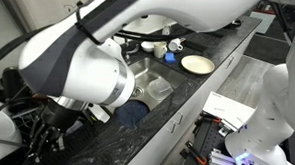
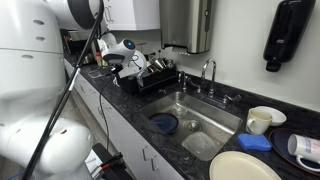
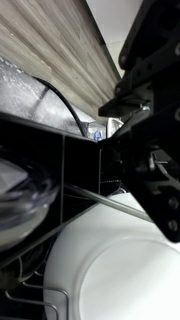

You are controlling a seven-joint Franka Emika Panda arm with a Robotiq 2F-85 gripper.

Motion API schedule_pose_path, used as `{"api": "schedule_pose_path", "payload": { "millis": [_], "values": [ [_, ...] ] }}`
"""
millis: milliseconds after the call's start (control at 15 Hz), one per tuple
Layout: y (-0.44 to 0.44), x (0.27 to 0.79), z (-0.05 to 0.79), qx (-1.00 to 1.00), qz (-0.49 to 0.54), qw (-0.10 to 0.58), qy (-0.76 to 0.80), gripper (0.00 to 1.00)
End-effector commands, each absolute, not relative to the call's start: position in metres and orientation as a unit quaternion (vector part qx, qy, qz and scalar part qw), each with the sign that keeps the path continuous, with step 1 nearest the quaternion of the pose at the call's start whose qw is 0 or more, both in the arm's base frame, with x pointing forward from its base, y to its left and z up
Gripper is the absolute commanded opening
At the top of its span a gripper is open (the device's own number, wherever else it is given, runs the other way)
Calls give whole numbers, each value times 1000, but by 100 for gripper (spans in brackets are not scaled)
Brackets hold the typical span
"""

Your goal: Pick up the folk from the dish dryer and put it in the sink

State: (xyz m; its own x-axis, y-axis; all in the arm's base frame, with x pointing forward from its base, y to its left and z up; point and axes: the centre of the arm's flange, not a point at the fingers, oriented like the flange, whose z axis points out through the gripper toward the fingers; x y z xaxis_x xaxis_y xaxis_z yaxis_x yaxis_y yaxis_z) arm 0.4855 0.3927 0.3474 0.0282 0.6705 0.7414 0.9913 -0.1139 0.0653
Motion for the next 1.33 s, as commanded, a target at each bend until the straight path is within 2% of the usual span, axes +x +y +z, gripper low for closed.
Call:
{"api": "schedule_pose_path", "payload": {
  "millis": [0,467,933,1267],
  "values": [
    [396,488,343,-675,-325,246,-615,1],
    [387,495,353,-678,-335,249,-605,1],
    [362,495,392,-651,-336,324,-598,1],
    [349,506,429,-638,-356,347,-589,1]
  ]
}}
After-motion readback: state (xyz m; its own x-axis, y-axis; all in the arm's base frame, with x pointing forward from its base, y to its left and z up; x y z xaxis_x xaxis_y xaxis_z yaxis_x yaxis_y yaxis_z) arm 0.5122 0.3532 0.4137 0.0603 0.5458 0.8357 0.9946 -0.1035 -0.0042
